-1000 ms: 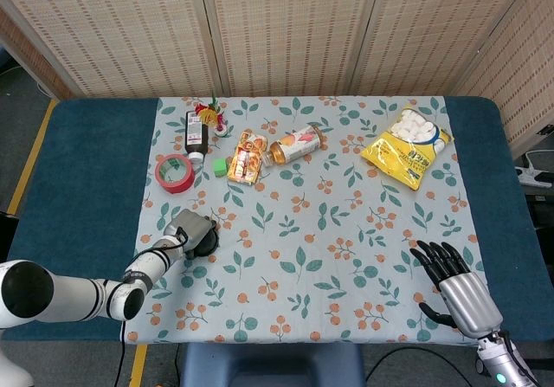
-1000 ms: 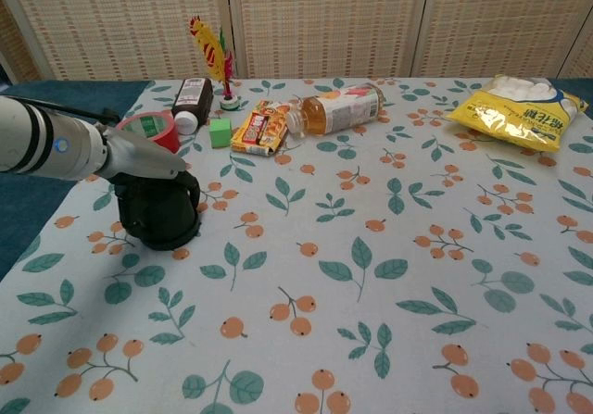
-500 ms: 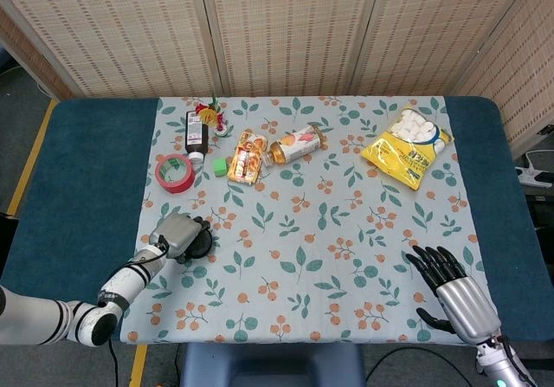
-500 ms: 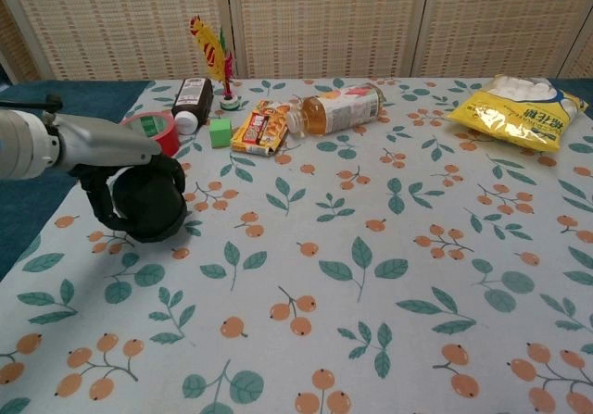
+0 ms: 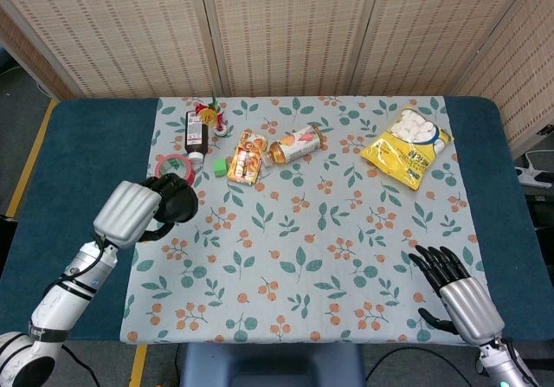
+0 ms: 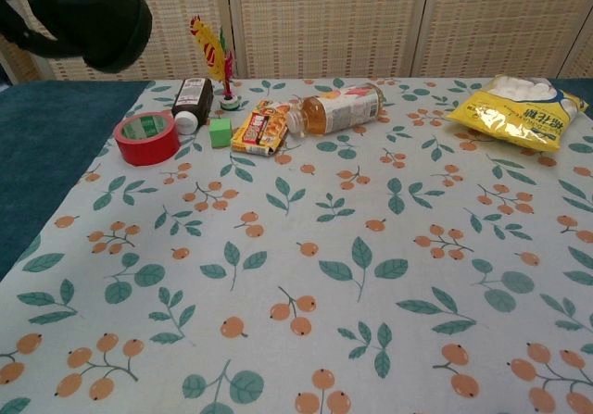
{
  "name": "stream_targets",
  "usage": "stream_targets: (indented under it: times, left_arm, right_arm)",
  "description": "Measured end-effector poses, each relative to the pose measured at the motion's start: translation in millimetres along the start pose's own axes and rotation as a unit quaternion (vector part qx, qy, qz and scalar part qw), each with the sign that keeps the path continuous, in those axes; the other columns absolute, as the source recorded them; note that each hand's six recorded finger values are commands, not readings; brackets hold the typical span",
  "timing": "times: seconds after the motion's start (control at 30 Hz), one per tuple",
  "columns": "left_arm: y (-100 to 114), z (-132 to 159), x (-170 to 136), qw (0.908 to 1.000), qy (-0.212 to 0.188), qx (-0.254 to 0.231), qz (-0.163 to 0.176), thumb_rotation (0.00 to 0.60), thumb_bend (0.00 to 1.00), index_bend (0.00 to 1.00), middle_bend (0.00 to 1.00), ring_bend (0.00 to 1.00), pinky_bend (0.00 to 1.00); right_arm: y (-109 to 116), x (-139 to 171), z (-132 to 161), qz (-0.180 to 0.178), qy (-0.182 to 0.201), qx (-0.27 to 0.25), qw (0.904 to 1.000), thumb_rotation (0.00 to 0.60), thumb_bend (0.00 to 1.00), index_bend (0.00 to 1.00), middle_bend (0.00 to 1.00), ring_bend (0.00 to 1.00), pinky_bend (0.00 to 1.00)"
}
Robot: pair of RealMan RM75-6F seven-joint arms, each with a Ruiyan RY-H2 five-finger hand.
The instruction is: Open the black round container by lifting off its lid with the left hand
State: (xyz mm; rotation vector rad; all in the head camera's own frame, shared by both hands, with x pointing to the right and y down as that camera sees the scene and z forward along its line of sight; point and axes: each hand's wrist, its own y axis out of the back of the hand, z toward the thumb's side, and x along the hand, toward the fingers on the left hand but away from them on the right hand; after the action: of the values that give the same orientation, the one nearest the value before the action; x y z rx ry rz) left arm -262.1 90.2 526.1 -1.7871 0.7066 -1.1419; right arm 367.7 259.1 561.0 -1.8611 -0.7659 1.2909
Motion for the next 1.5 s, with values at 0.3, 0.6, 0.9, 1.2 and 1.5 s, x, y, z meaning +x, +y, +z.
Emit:
stream_targets:
  times: [0.3,0.6,0.9,1.2,1.5]
  left_arm:
    - [-86.2,5.3,12.8,0.9929,0.000,-0.007,-0.119,0.600,0.73,0.72,0.80,0.65,0.87]
    - [-118.9,37.1,10.7,0.9747,-0.054,-0.035,-0.214,0.600,0.73,0.73,0.80,0.65,0.87]
    - [-21.4,40.4,28.0,0.9988,-0.019,-0.039,-0.022,0.600,0.71,0.73,0.80,0.65,0.85]
    - [-104.1,-30.8,49.7,0.9856,0.099,0.053,-0.127,0.600,0.69,0.73,0.80,0.65,0.85]
    - [-96.2,-16.3,38.9,0.9889,0.069,-0.015,-0.131,0.600,0.68,0.73,0.80,0.65,0.85]
  right_arm:
    - [-7.8,0.0,7.5,0.015,0.013,0.004,0.9998,0.600,0.12,0.00,0.00,0.00,0.00]
    - [-1.6,1.9,4.6,0.007,0.014,-0.001,0.9999,0.600,0.12,0.00,0.00,0.00,0.00]
    - [-5.5,2.1,8.1,0.013,0.019,0.002,0.9997,0.600,0.12,0.00,0.00,0.00,0.00]
    - [-2.1,2.8,5.1,-0.001,0.010,0.015,0.9998,0.600,0.12,0.00,0.00,0.00,0.00]
    - [-2.8,3.6,6.5,-0.001,0.010,0.013,0.9999,0.600,0.12,0.00,0.00,0.00,0.00]
